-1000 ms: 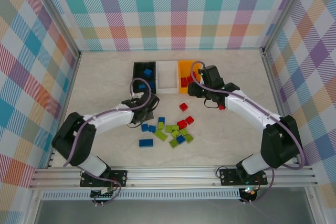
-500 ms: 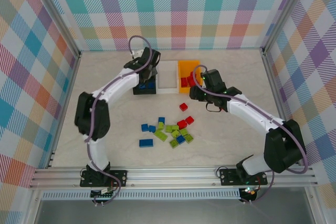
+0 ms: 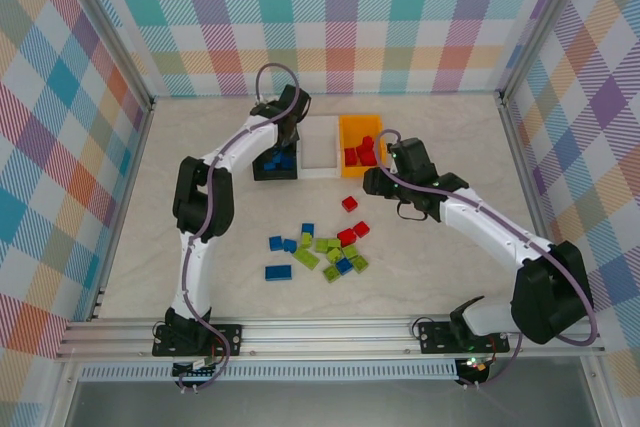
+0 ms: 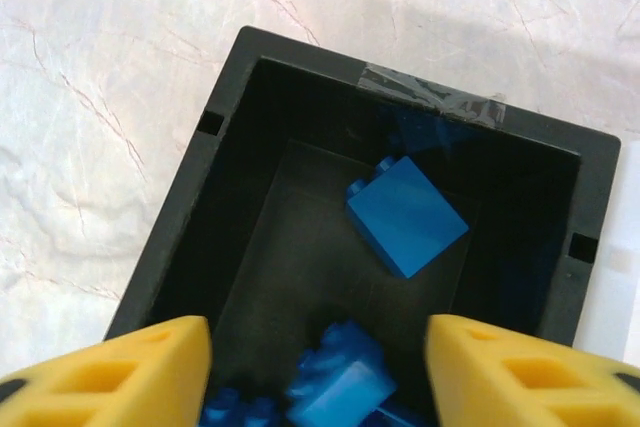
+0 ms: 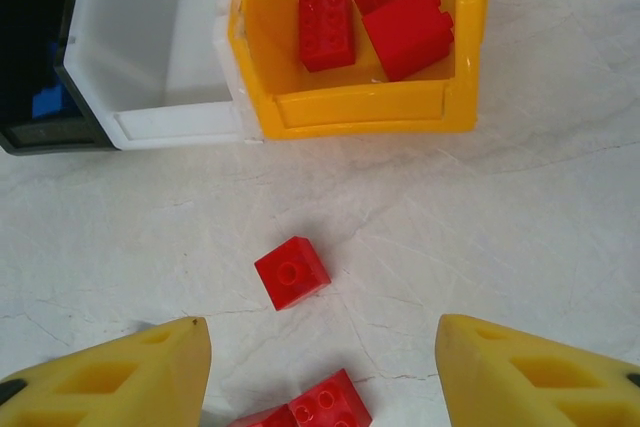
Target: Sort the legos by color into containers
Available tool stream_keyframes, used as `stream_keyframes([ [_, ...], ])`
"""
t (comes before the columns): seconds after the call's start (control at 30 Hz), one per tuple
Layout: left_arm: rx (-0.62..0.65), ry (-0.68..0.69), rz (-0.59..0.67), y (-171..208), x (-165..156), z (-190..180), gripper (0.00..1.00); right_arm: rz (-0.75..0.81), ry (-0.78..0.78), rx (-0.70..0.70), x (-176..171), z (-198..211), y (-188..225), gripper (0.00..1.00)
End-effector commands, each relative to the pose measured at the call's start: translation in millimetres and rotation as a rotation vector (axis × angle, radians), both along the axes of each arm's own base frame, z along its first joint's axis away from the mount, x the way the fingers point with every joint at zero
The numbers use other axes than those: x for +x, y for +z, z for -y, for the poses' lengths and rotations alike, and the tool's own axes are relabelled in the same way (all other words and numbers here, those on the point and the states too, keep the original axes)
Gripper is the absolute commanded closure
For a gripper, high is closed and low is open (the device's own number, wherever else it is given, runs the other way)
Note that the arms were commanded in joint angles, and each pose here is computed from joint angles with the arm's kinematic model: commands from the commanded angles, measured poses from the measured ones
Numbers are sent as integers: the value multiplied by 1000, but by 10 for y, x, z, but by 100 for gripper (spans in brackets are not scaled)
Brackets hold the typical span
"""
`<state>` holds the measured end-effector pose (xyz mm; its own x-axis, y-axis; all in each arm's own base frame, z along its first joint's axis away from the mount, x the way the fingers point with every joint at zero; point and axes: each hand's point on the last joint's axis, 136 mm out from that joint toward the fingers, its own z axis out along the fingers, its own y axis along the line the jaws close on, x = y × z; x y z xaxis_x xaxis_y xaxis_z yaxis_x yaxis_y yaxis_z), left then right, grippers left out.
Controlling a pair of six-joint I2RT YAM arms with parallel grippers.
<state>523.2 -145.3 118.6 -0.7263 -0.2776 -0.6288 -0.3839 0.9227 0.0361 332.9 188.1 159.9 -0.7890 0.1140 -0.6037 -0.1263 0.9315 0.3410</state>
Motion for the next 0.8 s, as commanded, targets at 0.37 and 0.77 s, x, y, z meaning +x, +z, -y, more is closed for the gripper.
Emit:
stream_keyframes([
  [0.37,-246,-194,247,1140,-926,554,0,-165,-284,-113,153,812,-591,33],
  [0.77,-309,-282,28,40,-2218,597,0,-329,-459,-206,393,1465,-1137,34],
])
